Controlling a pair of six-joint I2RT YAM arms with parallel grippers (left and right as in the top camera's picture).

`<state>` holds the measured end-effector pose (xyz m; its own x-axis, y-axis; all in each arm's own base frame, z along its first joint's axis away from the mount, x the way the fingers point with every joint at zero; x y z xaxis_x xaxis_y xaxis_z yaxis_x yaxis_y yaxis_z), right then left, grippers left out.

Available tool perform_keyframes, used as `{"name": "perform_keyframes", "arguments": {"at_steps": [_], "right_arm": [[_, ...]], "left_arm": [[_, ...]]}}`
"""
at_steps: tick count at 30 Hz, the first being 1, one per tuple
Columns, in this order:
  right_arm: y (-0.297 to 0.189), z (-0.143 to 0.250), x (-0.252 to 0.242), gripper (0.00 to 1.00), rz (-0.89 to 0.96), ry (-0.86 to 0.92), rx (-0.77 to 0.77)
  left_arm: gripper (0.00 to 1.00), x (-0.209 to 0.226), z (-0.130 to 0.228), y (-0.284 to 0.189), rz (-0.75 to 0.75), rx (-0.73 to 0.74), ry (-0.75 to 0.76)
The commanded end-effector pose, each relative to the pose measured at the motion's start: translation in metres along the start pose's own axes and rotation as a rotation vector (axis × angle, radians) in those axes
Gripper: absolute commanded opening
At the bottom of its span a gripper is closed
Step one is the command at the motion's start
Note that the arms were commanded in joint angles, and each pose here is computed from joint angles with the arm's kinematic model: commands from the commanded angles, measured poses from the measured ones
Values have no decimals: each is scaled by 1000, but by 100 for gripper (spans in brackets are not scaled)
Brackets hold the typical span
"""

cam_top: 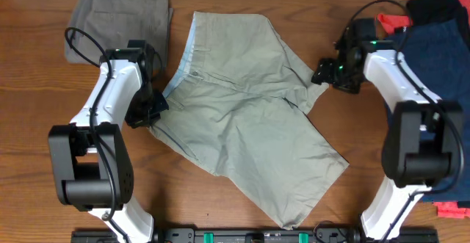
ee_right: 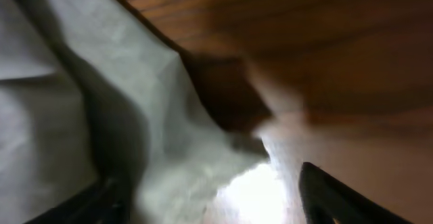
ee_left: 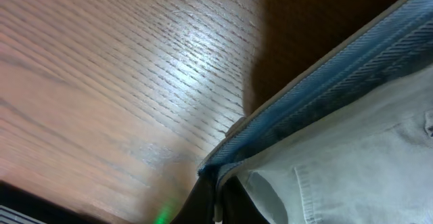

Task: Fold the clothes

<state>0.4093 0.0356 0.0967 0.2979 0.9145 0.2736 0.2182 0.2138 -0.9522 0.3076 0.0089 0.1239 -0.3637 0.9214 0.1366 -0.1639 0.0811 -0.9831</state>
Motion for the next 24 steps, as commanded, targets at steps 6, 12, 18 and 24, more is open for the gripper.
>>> {"name": "perform_keyframes", "arguments": {"at_steps": [6,12,18,24], "right_arm": [[19,-8,6,67,68,-41,-43],[27,-8,4,66,72,-39,-34],[29,-10,5,36,67,-31,-45],[29,-12,5,1,63,0,-52]], "left_arm": [[6,5,1,-2,-18,-6,1],[6,4,1,-2,-16,-9,0],[6,4,1,-2,-17,-9,0],[6,4,1,-2,-17,-9,0]]}}
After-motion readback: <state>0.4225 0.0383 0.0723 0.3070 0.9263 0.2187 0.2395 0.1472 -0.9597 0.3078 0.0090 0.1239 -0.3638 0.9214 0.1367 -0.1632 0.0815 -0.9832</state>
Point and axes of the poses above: each gripper's point midway between its finger pads, its own y axis out along the fingers, its own x axis along the line the jaws close on, z = x × y, the point moved 7 cm from there along -y, back along the fingers, and after that the axes turned 7 degrees about y, right-handed, at the moved point
